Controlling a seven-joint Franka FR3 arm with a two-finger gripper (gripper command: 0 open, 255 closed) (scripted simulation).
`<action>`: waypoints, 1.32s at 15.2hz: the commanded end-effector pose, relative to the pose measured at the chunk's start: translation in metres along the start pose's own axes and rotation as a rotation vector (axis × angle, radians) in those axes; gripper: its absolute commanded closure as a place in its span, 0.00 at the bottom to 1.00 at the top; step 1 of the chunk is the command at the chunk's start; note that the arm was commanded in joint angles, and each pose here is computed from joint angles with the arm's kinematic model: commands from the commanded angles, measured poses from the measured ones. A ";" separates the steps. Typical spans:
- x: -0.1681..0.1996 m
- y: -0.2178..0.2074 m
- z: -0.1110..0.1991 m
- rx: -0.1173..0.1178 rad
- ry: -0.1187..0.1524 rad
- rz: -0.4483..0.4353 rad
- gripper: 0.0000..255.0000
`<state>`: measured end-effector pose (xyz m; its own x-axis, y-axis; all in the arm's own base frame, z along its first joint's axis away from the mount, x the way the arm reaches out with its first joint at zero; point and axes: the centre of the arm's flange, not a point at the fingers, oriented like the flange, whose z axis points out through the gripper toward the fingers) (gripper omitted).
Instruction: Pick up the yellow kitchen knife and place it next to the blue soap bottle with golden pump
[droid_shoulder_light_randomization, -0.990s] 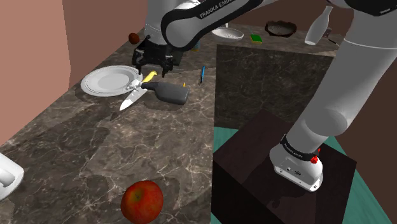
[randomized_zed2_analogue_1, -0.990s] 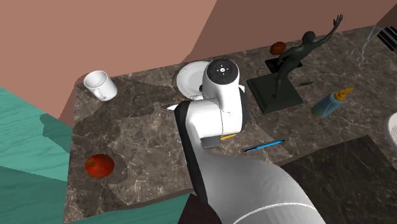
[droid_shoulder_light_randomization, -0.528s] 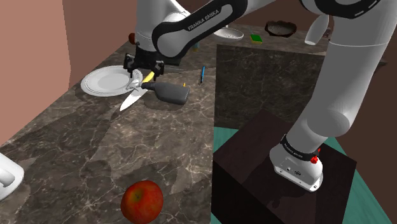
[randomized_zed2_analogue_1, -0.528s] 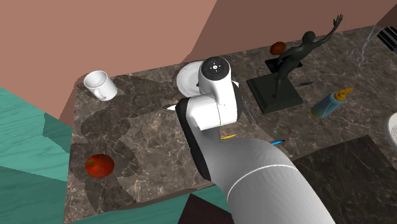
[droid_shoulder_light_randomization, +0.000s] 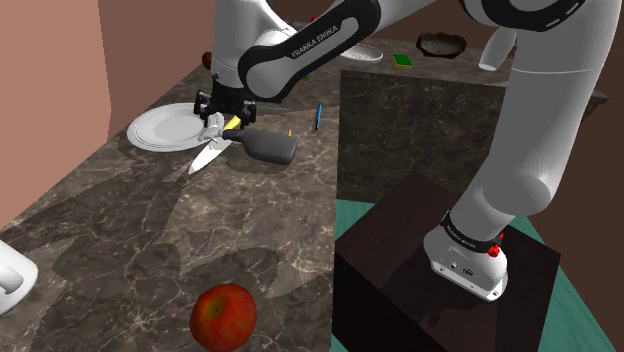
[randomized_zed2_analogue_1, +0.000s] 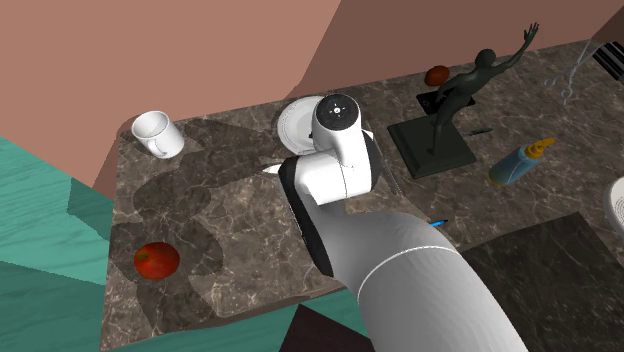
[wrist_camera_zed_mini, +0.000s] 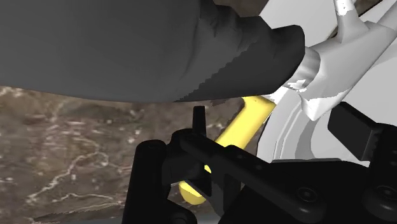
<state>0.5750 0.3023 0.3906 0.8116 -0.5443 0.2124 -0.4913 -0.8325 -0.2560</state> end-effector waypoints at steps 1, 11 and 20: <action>0.000 0.000 0.000 0.000 0.000 0.000 0.00; 0.000 0.000 0.000 0.000 0.000 0.000 1.00; 0.009 -0.011 -0.040 0.000 0.000 0.000 1.00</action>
<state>0.5741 0.3025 0.4278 0.8115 -0.5442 0.2128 -0.4911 -0.8325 -0.2563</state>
